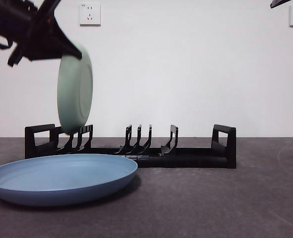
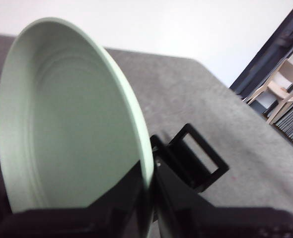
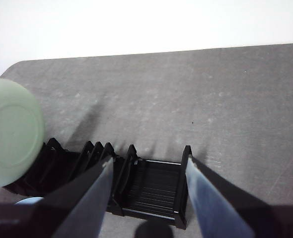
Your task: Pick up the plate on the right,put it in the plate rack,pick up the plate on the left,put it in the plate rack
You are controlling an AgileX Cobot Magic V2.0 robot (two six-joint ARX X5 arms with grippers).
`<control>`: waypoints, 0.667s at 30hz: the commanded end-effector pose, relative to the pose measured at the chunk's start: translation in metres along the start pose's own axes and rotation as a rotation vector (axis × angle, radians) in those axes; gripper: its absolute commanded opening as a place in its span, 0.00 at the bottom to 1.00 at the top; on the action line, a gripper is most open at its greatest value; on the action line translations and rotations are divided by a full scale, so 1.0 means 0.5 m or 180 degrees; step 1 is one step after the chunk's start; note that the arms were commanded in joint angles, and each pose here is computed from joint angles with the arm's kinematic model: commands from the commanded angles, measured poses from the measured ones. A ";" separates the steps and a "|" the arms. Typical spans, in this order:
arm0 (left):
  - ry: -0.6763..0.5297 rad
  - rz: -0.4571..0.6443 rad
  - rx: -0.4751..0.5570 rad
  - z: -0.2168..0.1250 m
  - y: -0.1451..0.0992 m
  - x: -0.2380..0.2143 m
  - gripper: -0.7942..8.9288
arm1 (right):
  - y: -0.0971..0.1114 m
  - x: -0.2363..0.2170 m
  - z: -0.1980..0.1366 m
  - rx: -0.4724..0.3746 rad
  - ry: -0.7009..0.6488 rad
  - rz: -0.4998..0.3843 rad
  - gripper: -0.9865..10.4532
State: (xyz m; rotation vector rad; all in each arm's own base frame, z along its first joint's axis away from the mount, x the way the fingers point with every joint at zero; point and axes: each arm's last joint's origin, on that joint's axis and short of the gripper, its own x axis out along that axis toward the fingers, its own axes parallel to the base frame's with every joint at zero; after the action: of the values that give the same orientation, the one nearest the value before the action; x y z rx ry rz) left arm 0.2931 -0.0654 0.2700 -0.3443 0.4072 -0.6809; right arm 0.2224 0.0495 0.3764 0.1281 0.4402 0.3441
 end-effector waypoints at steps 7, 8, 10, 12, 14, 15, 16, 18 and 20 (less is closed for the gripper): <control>0.0267 0.0093 0.0062 -0.031 0.033 0.029 0.07 | -0.001 0.006 -0.001 0.0026 0.0021 0.0003 0.30; 0.0301 0.0146 0.0071 -0.035 0.036 0.030 0.08 | -0.001 0.007 -0.001 0.0027 0.0025 0.0002 0.30; 0.0382 0.0299 0.0092 -0.041 0.039 0.029 0.08 | -0.001 0.008 -0.002 0.0043 0.0035 0.0003 0.30; 0.0440 0.0343 0.0115 -0.045 0.041 0.029 0.10 | -0.001 0.010 -0.002 0.0068 0.0046 0.0005 0.30; 0.0473 0.0339 0.0132 -0.047 0.041 0.028 0.25 | -0.001 0.011 -0.004 0.0107 0.0067 0.0005 0.30; 0.0484 0.0342 0.0123 -0.048 0.041 0.028 0.35 | 0.000 0.012 -0.005 0.0115 0.0089 0.0012 0.30; 0.0483 0.0340 0.0124 -0.048 0.041 0.028 0.41 | 0.001 0.012 -0.007 0.0113 0.0112 0.0021 0.30; 0.0487 0.0320 0.0127 -0.047 0.037 0.025 0.43 | 0.008 0.015 -0.011 0.0106 0.0183 0.0100 0.30; 0.0471 0.0294 0.0168 -0.043 0.027 0.021 0.43 | 0.016 0.022 -0.015 0.0102 0.0271 0.0319 0.30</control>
State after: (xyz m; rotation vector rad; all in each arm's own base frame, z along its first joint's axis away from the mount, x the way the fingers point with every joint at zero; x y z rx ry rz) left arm 0.3004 -0.0653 0.2412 -0.2478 0.5569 -0.6173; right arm 0.2234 0.0584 0.3693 0.1563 0.5108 0.4180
